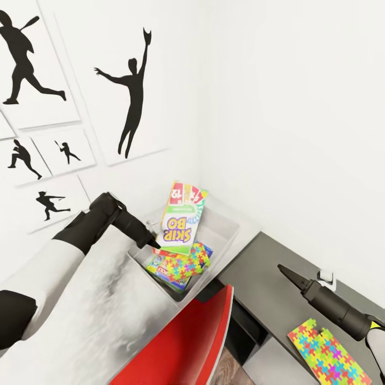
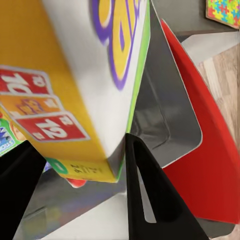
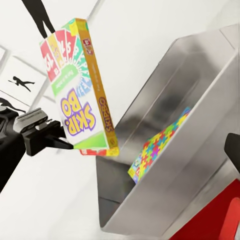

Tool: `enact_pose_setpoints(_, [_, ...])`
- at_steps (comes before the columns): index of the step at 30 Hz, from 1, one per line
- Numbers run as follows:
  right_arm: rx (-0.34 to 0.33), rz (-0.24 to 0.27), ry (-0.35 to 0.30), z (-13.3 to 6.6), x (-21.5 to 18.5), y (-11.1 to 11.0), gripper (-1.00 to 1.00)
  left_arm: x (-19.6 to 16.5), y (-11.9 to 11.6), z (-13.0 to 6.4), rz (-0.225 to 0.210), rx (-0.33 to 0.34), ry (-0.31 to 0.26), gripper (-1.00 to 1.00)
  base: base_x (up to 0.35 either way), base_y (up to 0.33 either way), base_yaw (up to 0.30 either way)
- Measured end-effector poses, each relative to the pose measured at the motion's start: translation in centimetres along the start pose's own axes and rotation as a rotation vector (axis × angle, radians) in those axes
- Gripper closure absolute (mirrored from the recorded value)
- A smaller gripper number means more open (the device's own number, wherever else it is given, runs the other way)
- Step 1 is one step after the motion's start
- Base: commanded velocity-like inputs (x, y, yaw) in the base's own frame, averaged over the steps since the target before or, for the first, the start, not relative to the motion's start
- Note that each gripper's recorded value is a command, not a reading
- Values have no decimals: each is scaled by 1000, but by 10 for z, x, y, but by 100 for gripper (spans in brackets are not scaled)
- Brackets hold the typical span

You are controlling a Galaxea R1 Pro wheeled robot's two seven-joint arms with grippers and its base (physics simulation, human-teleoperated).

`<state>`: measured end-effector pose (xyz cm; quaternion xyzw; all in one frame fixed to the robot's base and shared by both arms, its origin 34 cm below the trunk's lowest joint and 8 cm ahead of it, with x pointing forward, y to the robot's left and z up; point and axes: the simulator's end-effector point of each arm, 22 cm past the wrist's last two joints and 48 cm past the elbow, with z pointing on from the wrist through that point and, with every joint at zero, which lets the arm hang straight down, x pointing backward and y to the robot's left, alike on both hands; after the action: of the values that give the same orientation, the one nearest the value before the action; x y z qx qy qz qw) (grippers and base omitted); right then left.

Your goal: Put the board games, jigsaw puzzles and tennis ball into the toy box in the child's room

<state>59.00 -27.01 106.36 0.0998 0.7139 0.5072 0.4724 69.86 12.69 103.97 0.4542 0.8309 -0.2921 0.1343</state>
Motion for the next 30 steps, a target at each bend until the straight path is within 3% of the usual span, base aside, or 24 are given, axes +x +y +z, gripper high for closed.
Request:
enact_pose_setpoints(14, [14, 15, 11, 1, 6, -9, -100, -11, -11, 25, 19, 47, 4, 100, 0, 0, 0])
enact_pose_setpoints(30, [31, 32, 22, 3, 13, -20, -100, 12, -1, 45, -16, 80, 44, 100, 0, 0, 0])
